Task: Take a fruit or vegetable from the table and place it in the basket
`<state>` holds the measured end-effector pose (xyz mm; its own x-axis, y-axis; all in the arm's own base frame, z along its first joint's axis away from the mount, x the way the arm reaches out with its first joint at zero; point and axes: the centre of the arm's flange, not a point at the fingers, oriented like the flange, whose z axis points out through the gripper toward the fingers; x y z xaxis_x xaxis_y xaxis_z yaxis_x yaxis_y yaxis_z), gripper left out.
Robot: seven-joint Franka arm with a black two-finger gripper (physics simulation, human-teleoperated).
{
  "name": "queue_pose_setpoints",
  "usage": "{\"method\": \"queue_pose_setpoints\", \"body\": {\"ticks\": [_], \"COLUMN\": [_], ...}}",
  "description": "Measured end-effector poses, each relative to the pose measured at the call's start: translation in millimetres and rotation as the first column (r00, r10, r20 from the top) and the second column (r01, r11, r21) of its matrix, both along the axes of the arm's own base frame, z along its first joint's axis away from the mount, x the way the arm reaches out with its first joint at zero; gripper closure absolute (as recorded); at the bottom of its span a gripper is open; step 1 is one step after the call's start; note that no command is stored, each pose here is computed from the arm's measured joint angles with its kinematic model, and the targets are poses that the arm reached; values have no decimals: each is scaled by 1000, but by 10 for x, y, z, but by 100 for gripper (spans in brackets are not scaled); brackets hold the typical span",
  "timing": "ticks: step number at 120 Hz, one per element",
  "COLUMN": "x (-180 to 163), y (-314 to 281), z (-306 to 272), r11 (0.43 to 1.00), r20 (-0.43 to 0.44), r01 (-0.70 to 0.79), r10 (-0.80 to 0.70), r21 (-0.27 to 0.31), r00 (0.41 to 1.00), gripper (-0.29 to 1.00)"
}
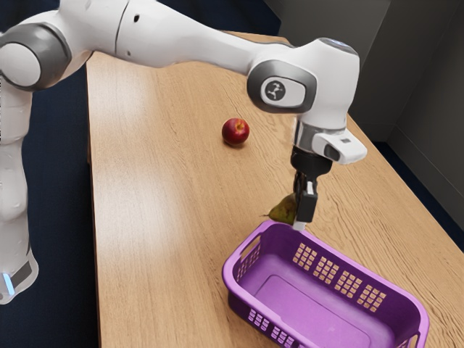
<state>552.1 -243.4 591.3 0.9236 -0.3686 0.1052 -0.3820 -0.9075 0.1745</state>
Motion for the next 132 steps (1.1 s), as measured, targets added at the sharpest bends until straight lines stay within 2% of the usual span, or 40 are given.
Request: {"method": "queue_pose_setpoints", "body": {"ticks": [48, 78, 103, 132], "x": [200, 215, 221, 231], "y": [-418, -619, -628, -614], "z": [-228, -397, -397, -398], "r11": [997, 995, 996, 996], "r20": [-24, -42, -31, -24], "r01": [22, 33, 34, 36], "r10": [-24, -37, -37, -38], "r21": [-78, -95, -86, -78], "r00": [999, 998, 999, 999], "gripper": [36, 36, 11, 2]}}
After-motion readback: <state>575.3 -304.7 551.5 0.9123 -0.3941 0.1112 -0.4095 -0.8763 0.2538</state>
